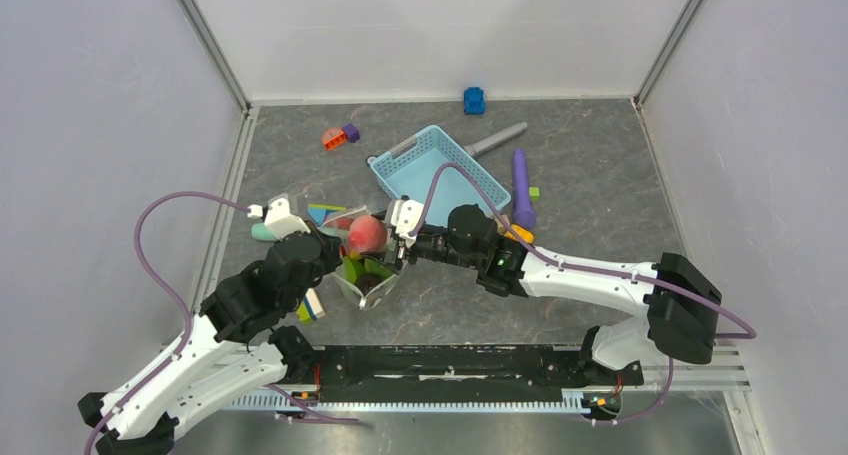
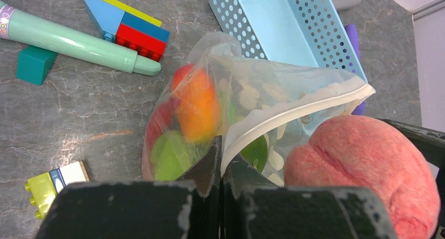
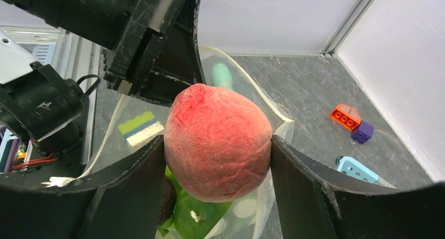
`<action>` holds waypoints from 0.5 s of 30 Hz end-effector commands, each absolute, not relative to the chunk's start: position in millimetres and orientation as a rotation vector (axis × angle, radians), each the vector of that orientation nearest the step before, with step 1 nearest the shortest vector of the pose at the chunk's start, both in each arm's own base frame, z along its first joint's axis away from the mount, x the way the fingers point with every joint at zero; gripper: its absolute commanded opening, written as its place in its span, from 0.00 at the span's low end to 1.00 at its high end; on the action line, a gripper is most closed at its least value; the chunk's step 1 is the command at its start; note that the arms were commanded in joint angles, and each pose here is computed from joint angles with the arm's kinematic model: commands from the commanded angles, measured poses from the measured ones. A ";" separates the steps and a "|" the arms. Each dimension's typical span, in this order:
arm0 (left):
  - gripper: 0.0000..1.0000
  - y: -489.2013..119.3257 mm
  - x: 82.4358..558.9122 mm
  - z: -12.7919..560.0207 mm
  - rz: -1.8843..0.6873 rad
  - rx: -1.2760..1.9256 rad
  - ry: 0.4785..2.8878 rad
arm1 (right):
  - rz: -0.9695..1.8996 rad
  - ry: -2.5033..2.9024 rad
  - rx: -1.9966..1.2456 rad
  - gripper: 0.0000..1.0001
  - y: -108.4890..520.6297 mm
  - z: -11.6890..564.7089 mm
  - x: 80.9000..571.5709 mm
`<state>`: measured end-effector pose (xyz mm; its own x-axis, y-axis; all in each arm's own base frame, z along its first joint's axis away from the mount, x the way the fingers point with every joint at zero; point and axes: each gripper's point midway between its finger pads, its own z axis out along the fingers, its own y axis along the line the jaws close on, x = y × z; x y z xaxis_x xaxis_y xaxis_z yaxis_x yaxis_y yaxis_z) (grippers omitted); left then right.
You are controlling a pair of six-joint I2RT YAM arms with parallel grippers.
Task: Place the food in the zip-top bag and seal the zipper
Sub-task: Place the fake fruit in the zipper food storage bag.
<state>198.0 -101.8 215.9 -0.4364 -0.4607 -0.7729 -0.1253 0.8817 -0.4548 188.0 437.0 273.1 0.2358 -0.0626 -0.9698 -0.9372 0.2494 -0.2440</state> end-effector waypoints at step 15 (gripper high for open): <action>0.03 -104.8 203.7 228.6 -0.434 -0.435 1.962 | 0.778 1.157 -1.123 0.98 430.5 297.7 192.6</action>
<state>197.9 -101.8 216.5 -0.4351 -0.4624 -0.7726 -0.1241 0.8807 -0.4572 195.7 432.1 259.6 0.2145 -0.1336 -0.9675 -0.9283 0.2802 -0.2445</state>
